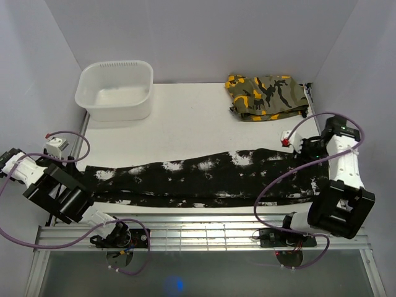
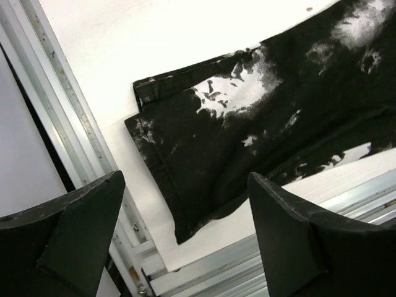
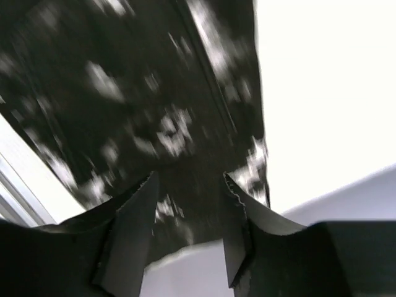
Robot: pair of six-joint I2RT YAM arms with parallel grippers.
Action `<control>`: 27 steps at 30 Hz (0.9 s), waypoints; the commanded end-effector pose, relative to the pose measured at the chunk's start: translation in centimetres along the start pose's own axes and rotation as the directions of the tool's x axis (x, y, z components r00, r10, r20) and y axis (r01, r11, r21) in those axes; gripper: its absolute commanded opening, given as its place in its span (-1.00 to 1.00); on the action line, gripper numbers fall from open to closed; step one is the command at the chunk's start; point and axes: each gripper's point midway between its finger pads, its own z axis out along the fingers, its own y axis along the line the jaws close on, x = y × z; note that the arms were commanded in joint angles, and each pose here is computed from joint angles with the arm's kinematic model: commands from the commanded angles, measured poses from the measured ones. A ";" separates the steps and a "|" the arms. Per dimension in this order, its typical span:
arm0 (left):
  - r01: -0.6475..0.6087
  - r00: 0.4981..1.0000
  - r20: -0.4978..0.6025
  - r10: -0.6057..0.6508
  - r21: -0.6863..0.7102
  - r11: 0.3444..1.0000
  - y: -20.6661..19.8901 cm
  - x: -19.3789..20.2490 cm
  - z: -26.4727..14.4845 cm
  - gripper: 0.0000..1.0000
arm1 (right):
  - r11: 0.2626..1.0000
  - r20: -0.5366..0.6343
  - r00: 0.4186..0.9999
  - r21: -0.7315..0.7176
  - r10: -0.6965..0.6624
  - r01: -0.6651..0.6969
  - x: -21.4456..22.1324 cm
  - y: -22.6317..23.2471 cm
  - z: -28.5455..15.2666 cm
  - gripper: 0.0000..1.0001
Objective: Fold and stack the trousers
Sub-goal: Fold the trousers
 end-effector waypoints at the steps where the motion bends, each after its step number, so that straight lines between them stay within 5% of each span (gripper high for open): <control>1: 0.150 0.988 0.033 -0.150 -0.005 0.989 -0.1 -0.5 1.3 0.79 | 0.997 0.068 0.995 -0.046 0.070 -0.067 -4.5 2.7 2.0 -0.05; 7: 0.232 0.964 -0.112 -0.243 -0.101 0.968 -0.7 3.5 4.2 -0.10 | 0.993 0.035 0.999 -0.121 0.014 -0.010 -8.4 6.0 7.4 -0.19; 12: 0.285 0.945 -0.142 -0.296 -0.093 0.954 -1.5 4.6 4.8 -0.32 | 0.985 -0.088 0.996 -0.174 -0.036 0.020 -6.0 8.8 10.7 -0.35; 19: 0.166 0.958 -0.207 -0.196 -0.156 0.974 -1.7 5.7 4.8 0.00 | 0.988 -0.104 0.994 -0.146 0.035 -0.050 -6.1 9.0 9.6 -0.46; 20: 0.147 0.965 -0.192 -0.179 -0.168 0.975 -1.4 5.1 4.6 0.30 | 0.993 -0.070 0.995 -0.094 0.064 -0.071 -7.2 7.2 8.6 -0.42; 24: 0.060 0.992 -0.101 -0.081 -0.200 0.978 -1.1 1.4 3.3 0.96 | 0.971 -0.020 0.971 -0.004 0.238 -0.238 -7.3 3.4 5.1 -0.10; 27: -0.019 0.996 -0.085 0.004 -0.181 0.983 -2.5 -0.3 3.7 0.96 | 0.934 -0.057 0.934 -0.040 0.354 -0.356 -5.2 2.7 3.9 -0.04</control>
